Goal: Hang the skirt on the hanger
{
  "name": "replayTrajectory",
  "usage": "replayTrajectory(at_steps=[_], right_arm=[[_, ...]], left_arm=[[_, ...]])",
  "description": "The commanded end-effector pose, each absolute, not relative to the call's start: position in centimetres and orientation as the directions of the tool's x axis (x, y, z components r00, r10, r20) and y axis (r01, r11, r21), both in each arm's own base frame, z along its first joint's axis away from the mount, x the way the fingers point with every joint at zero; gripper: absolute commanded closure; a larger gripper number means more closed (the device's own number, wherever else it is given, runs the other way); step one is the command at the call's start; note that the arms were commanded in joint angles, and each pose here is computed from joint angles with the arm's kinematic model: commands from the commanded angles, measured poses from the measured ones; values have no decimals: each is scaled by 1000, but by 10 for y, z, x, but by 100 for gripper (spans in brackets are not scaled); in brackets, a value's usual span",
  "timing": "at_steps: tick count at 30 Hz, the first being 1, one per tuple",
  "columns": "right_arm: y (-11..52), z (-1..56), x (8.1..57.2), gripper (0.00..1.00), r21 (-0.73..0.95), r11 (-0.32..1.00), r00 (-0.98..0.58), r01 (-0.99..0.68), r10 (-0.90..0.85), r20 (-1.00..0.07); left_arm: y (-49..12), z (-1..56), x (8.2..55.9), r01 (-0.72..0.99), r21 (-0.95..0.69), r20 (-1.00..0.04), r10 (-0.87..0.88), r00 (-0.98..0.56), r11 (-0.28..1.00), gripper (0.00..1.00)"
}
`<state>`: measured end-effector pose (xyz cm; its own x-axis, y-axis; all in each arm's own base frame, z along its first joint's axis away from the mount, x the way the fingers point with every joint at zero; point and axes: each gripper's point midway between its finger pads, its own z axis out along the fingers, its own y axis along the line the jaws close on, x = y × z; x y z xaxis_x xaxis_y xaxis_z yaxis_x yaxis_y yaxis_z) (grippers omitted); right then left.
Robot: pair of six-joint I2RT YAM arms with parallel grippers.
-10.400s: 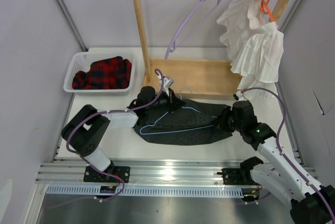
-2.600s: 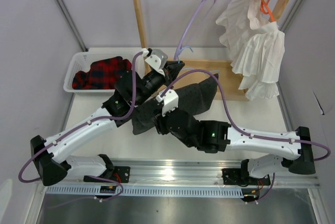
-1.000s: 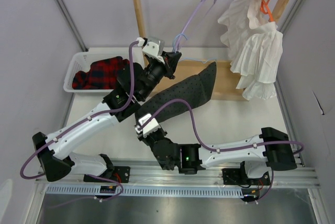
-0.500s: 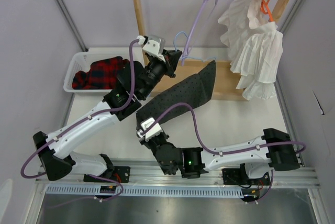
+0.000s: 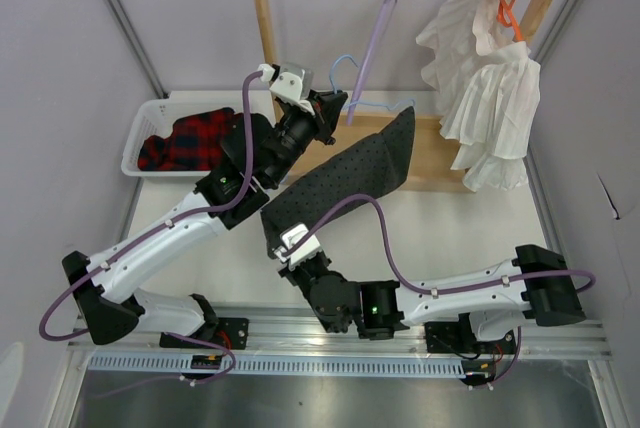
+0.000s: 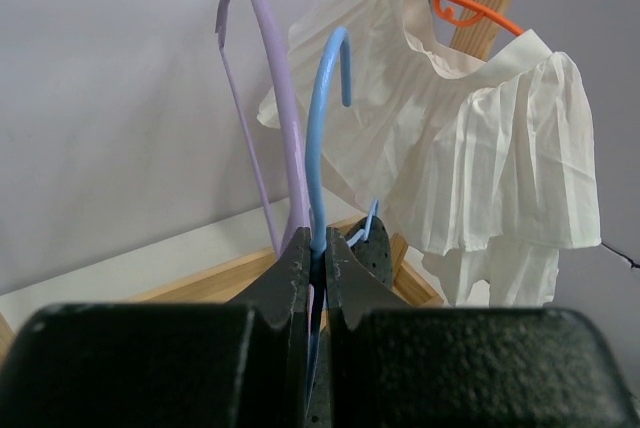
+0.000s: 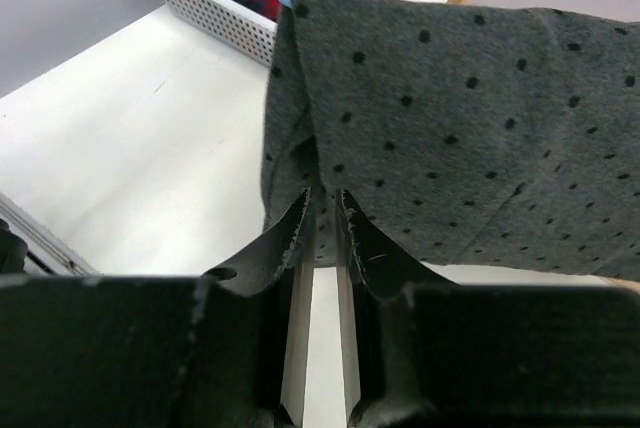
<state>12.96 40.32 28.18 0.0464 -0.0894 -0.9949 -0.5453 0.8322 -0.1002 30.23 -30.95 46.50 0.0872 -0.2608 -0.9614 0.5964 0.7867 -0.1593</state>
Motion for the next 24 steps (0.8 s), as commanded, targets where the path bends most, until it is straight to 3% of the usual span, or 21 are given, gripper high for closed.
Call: replayTrajectory(at_steps=[1,6,15,21,22,24], right_arm=[[397,300,132,82,-15,845,25,-534,-2,-1000],[397,301,135,65,-14,855,29,-518,2,-1000],[407,303,135,59,-46,877,55,-479,-23,-998],[402,298,140,81,-59,907,60,-416,-37,-997],[399,297,143,90,-61,914,59,-401,-41,-997],[399,297,143,98,-60,915,58,-399,-40,-998]], left_arm=[[-300,522,290,622,-209,-906,-390,168,755,100],[-303,522,290,628,-218,-904,-397,158,747,100],[-306,523,290,624,-229,-905,-399,146,747,100],[-308,526,288,631,-225,-905,-400,147,742,100],[-308,529,287,634,-226,-903,-403,149,740,100],[-309,529,287,638,-218,-905,-397,151,739,100]])
